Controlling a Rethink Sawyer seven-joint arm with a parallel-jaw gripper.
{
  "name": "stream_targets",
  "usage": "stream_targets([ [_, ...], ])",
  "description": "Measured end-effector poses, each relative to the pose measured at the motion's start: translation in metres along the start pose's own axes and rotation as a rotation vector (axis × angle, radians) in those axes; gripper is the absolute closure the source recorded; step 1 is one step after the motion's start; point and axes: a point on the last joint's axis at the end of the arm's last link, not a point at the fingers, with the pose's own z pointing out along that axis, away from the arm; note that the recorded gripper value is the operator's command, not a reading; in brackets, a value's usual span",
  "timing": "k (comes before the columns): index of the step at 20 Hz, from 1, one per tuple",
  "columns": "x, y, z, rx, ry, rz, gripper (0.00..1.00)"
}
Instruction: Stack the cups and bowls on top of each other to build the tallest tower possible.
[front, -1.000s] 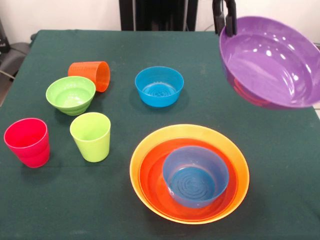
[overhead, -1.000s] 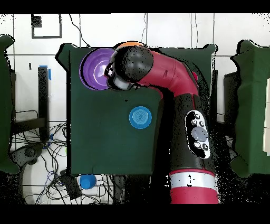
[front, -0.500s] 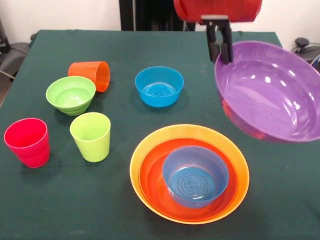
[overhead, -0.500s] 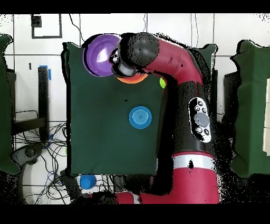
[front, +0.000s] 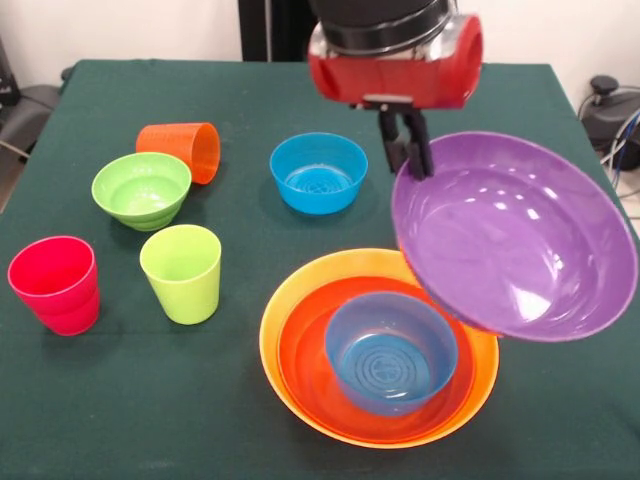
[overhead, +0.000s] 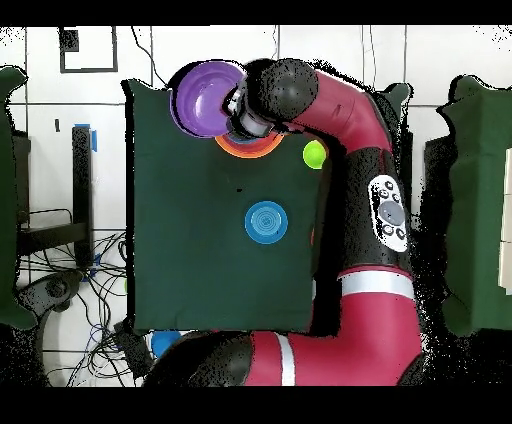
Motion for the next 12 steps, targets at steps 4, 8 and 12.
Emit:
stream_targets([
  [4, -0.011, -0.017, 0.006, -0.016, 0.009, 0.026, 1.00],
  [8, -0.021, -0.035, 0.006, -0.028, 0.013, 0.052, 1.00],
  [12, -0.032, -0.053, 0.002, -0.044, 0.000, 0.078, 1.00],
])
